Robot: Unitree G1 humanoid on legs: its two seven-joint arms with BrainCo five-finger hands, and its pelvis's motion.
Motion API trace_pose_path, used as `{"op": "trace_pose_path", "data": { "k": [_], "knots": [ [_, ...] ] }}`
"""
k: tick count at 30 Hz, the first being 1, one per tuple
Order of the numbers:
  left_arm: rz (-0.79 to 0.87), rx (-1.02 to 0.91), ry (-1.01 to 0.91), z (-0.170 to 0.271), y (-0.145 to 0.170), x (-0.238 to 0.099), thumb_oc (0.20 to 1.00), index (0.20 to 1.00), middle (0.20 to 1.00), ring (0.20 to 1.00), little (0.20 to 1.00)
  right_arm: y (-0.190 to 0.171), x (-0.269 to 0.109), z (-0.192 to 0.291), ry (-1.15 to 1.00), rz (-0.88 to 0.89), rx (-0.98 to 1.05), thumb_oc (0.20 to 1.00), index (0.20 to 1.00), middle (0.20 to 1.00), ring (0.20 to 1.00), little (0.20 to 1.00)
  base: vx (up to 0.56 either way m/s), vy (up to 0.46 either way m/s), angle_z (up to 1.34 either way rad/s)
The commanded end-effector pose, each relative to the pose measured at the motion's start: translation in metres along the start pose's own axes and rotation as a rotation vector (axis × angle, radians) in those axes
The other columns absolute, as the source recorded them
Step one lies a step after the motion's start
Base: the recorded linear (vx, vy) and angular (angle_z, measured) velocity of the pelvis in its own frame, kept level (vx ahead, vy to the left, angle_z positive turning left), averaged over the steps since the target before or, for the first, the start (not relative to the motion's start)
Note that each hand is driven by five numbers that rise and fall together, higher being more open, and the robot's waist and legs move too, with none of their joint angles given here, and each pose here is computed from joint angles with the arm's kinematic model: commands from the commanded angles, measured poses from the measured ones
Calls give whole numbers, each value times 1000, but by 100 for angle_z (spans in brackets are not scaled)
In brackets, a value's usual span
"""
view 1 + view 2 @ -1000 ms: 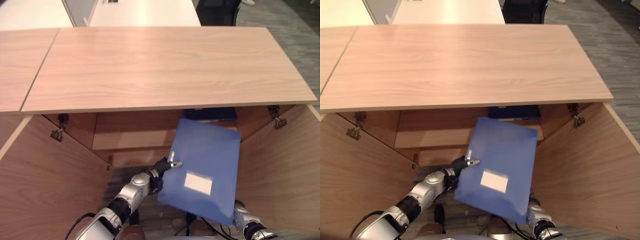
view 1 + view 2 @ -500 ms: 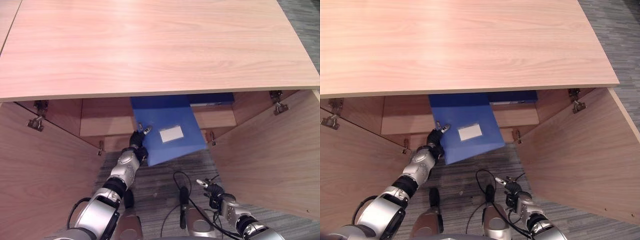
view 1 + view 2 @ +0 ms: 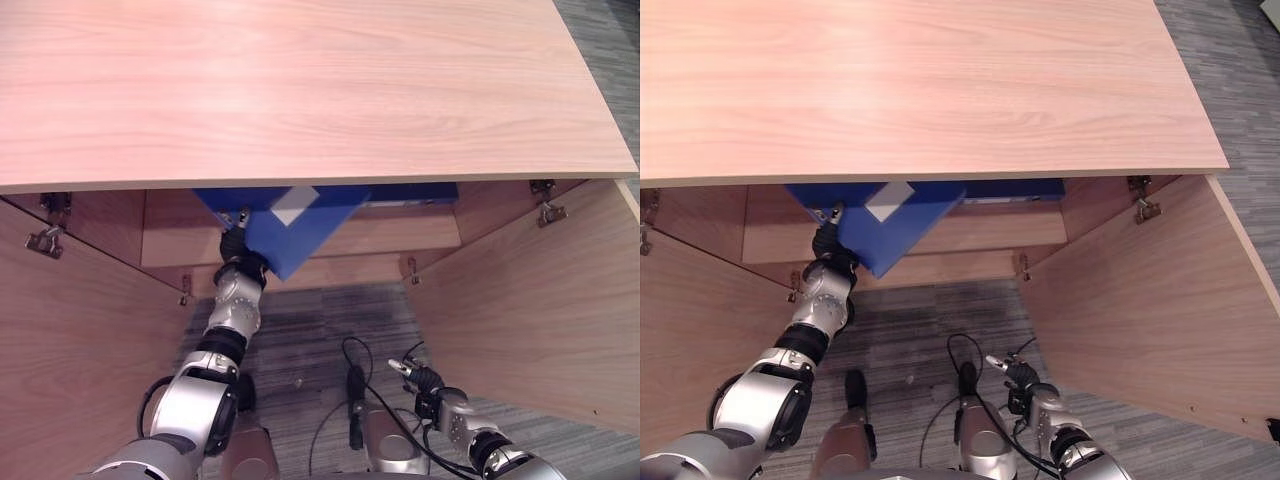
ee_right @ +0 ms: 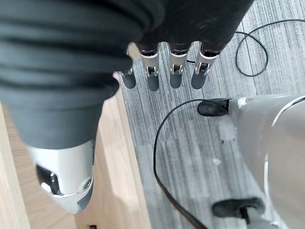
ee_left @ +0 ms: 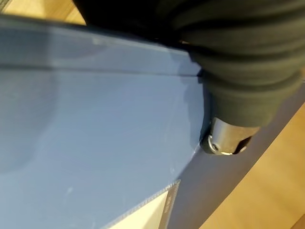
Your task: Put the empty folder in the office cabinet
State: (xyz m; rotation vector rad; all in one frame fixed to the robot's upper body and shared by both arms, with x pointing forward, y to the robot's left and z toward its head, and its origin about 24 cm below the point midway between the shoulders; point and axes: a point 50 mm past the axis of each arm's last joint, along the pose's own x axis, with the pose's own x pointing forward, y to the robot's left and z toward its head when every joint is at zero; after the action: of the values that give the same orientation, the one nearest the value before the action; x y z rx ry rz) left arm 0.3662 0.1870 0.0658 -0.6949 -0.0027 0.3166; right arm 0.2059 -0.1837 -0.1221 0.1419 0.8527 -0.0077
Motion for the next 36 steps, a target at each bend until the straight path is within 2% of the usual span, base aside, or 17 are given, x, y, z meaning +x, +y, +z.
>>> {"op": "trace_pose_path", "data": {
  "k": [1, 8, 12, 24, 30, 36],
  "knots": [
    [-80, -131, -222, 58, -54, 18, 200, 200, 200, 200, 200, 12, -1, -7, -8, 37, -22, 1000, 1000, 1000, 1000, 1000, -20, -38, -2],
    [17, -316, -291, 90, -64, 27, 200, 200, 200, 200, 200, 24, -1, -8, -23, 75, -19, 1000, 1000, 1000, 1000, 1000, 3, -11, 0],
    [16, -335, -316, 101, -68, 28, 200, 200, 200, 200, 200, 28, -2, -11, -20, 97, -43, 1000, 1000, 1000, 1000, 1000, 20, -48, -1],
    [-42, -385, -400, 155, -109, 30, 200, 200, 200, 200, 200, 32, -6, -21, -3, 134, -93, 1000, 1000, 1000, 1000, 1000, 5, -61, 5],
    [-57, -400, -428, 178, -120, 29, 200, 200, 200, 200, 200, 32, -6, -14, -42, 144, -66, 1000, 1000, 1000, 1000, 1000, 9, -6, 7],
    [-66, -443, -458, 210, -127, 27, 200, 200, 200, 200, 200, 14, -7, -10, -58, 77, 26, 1000, 1000, 1000, 1000, 1000, 47, 19, 5]
  ]
}}
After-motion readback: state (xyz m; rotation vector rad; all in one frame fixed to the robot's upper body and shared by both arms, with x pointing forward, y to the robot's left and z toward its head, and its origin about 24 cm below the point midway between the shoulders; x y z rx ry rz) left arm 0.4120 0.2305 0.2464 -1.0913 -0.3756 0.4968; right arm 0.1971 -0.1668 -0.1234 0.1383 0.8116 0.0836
